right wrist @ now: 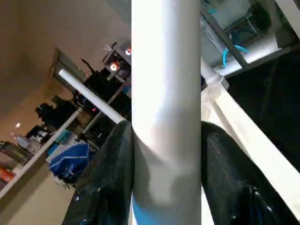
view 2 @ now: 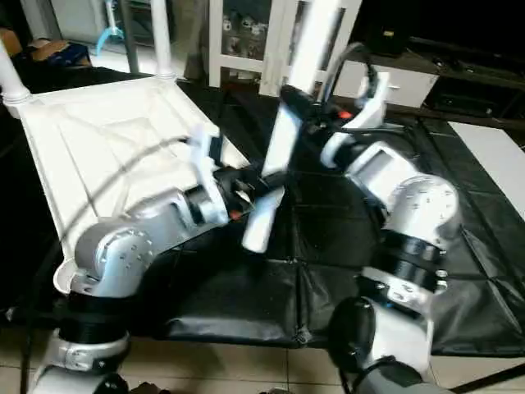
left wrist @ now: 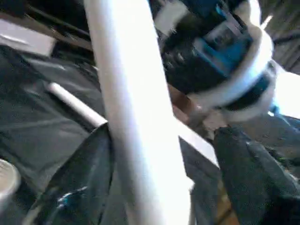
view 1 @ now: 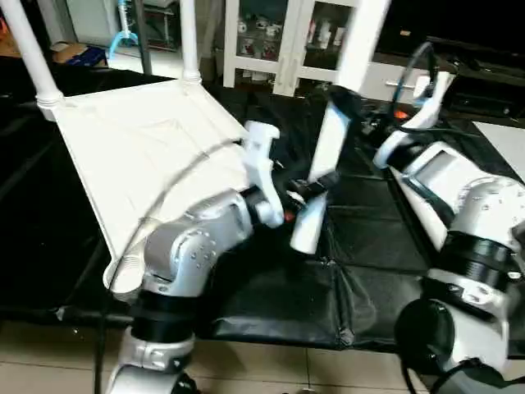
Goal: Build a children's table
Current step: Pick table leg
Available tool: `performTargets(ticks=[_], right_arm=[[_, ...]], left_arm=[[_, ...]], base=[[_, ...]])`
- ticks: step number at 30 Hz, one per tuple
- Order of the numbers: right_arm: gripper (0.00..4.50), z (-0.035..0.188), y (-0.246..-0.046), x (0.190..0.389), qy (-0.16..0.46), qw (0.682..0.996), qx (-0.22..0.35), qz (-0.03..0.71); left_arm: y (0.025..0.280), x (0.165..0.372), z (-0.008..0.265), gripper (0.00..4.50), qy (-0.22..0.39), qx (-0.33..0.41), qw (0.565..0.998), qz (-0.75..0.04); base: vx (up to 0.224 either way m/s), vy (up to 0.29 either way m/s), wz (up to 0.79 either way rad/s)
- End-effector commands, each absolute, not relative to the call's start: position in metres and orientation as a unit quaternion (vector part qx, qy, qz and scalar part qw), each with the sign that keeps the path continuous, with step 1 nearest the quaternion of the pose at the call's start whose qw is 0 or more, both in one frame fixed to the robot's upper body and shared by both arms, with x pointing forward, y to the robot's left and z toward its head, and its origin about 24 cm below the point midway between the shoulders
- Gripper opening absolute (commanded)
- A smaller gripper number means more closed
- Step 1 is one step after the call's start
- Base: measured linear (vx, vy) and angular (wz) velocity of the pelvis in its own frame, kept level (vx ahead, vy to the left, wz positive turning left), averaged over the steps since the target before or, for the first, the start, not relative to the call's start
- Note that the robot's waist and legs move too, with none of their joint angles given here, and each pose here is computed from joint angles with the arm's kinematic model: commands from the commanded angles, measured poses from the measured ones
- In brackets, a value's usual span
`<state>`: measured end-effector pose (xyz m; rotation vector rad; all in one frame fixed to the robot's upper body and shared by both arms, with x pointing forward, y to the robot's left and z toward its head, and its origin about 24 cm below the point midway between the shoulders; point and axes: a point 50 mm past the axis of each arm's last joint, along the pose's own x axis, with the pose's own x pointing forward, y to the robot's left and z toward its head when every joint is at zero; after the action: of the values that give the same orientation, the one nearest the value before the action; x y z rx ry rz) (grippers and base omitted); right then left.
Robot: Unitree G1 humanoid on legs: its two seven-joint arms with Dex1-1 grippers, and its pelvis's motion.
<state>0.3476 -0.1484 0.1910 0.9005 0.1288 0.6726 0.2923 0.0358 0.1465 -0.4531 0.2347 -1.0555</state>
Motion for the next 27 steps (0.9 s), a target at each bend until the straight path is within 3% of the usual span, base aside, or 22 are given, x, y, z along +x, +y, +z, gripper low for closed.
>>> performTargets(ticks=[1,3,5,8,9,13,15,18,19,27], right_arm=[[1.57,0.204,-0.147,0.347,0.032,0.845,0.425,0.323],[1.57,0.205,-0.145,0.348,0.025,0.847,0.421,0.322],[1.57,0.207,-0.146,0.347,0.019,0.845,0.428,0.319],[1.57,0.209,-0.150,0.347,0.014,0.846,0.431,0.315],[1.57,0.209,-0.150,0.347,0.013,0.846,0.430,0.315],[1.57,0.208,-0.148,0.346,0.013,0.846,0.431,0.315],[1.57,0.207,-0.146,0.346,0.014,0.845,0.431,0.318],[1.57,0.206,-0.145,0.346,0.016,0.844,0.431,0.318],[1.57,0.206,-0.145,0.346,0.016,0.844,0.431,0.318],[1.57,0.204,-0.143,0.345,0.021,0.847,0.426,0.319]], left_arm=[[0.030,0.286,0.149,3.86,0.115,-0.216,0.815,-0.526],[0.028,0.284,0.151,3.94,0.120,-0.241,0.799,-0.537],[0.029,0.285,0.148,4.06,0.126,-0.205,0.811,-0.533],[0.032,0.288,0.147,4.14,0.127,-0.211,0.819,-0.518],[0.032,0.288,0.148,3.77,0.128,-0.212,0.818,-0.519],[0.037,0.292,0.147,3.70,0.129,-0.215,0.826,-0.505],[0.039,0.293,0.149,3.28,0.125,-0.220,0.826,-0.504],[0.040,0.292,0.151,3.23,0.124,-0.226,0.820,-0.511],[0.040,0.292,0.151,2.91,0.124,-0.227,0.819,-0.512],[0.041,0.292,0.153,2.35,0.119,-0.235,0.817,-0.513]], base=[[0.000,0.000,0.00],[0.000,0.000,0.00],[0.000,0.000,0.00],[0.000,0.000,0.00],[0.000,0.000,0.00],[0.000,0.000,0.00],[0.000,0.000,0.00],[0.000,0.000,0.00],[0.000,0.000,0.00],[0.000,0.000,0.00]])
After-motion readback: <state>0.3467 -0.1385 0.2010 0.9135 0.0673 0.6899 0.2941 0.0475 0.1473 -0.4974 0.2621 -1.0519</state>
